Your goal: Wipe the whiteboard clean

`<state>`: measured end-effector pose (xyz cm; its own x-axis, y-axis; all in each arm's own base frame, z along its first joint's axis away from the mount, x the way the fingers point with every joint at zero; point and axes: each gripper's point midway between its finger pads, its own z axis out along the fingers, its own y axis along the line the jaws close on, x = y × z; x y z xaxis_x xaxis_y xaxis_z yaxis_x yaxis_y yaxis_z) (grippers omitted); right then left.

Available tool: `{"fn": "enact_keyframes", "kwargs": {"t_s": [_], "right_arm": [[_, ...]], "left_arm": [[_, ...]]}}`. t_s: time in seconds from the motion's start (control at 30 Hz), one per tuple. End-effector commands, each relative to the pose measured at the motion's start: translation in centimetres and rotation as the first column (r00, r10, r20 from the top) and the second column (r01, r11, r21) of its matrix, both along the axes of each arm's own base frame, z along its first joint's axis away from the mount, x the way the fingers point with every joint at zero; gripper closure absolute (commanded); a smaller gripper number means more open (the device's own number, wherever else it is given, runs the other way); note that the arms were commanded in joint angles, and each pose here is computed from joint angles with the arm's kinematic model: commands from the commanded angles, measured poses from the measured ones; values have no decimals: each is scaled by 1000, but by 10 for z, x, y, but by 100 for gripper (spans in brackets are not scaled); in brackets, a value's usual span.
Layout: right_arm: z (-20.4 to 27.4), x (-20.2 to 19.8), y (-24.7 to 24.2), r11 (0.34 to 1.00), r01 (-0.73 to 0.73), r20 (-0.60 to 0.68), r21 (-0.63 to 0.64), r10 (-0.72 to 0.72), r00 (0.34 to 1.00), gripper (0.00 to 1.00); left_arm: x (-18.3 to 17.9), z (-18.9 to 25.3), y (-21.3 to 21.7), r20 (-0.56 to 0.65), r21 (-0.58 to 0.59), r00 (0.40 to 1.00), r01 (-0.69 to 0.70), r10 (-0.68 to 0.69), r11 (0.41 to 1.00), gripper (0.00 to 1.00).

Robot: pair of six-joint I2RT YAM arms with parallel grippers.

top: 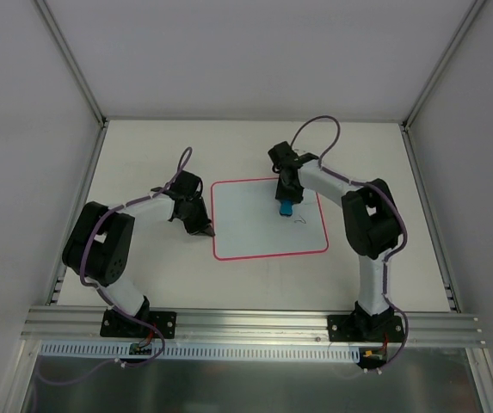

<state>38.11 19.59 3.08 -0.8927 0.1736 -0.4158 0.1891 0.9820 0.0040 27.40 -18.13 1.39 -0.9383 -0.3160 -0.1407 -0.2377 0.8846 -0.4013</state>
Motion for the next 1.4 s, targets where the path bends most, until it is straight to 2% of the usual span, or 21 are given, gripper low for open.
{"fn": "enact_keyframes", "kwargs": {"t_s": [0.0,0.13,0.27,0.37,0.6,0.8,0.93,1.07,1.2,1.37], "right_arm": [[-27,-51,63,986,-162,-144,31,165,976,100],[-26,-64,109,965,-255,-136,63,261,956,100],[-30,-64,103,969,-246,-133,32,248,960,100],[-33,-60,69,985,-173,-148,-5,171,974,100],[-30,-56,-41,989,127,-160,-74,-138,977,100],[-19,-55,-85,948,311,-127,-66,-317,940,100],[-16,-49,-88,942,329,-125,-70,-336,934,100],[-22,-54,-74,957,288,-166,-47,-292,942,100],[-26,-69,-22,993,116,-179,-25,-118,977,100],[-32,-98,42,998,-49,-220,38,56,974,100]], "left_arm": [[-42,-24,41,-130,148,991,-17,37,989,100],[-54,-28,52,-145,157,988,-35,58,987,100],[-60,-29,58,-151,162,986,-53,77,985,100],[-62,-30,60,-155,164,984,-64,90,984,100],[-62,-29,63,-152,162,983,-80,105,984,100],[-61,-28,62,-149,158,983,-84,108,984,100],[-59,-27,61,-145,154,984,-86,109,984,100],[-57,-25,60,-141,145,984,-89,109,985,100],[-52,-23,57,-137,134,985,-89,107,987,100],[-49,-21,55,-133,131,985,-94,111,987,100]]}}
